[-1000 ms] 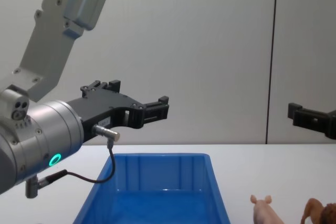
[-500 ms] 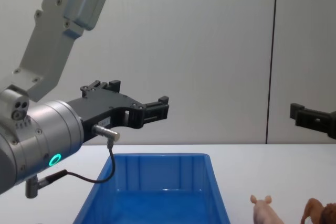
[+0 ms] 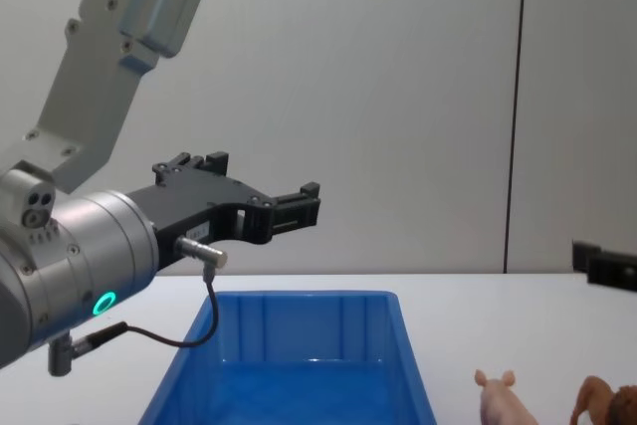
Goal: Pick up the two dolls from the table and place them into the box.
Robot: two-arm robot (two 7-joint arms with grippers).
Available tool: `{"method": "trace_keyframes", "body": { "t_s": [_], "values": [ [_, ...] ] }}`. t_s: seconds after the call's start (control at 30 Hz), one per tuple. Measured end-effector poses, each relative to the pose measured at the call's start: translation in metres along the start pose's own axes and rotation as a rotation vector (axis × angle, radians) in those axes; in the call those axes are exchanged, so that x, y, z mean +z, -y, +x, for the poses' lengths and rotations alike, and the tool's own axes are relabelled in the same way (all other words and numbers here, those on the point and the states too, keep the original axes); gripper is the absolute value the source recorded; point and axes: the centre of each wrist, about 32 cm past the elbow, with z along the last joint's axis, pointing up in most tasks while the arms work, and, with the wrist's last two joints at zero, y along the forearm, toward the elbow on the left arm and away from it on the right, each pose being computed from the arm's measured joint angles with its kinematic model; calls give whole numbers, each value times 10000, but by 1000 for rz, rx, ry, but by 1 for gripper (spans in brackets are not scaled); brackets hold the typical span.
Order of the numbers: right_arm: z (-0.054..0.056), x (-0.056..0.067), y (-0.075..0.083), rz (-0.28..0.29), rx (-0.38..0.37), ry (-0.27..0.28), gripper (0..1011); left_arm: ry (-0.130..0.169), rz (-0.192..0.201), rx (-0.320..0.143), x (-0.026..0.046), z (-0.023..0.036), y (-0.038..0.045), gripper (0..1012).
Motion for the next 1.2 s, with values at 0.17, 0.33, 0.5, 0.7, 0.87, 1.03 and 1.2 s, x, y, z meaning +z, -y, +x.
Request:
{"method": "trace_keyframes", "body": {
  "t_s": [0.17,0.33,0.5,0.7,0.87,1.03,1.2],
  "values": [
    [72,-38,54,-54,24,-2,1001,0,0,0,0,0,0,1002],
    [122,-80,98,-98,45,2,1001,0,0,0,0,0,0,1002],
    [159,-136,127,-143,65,2,1001,0,0,0,0,0,0,1002],
    [170,-204,131,-186,81,8,1001,0,0,0,0,0,0,1002],
    [165,-252,117,-214,92,12,1001,0,0,0,0,0,0,1002],
    [156,-300,86,-236,98,11,1001,0,0,0,0,0,0,1002],
    [147,-342,51,-257,99,8,1001,0,0,0,0,0,0,1002]
  ]
}}
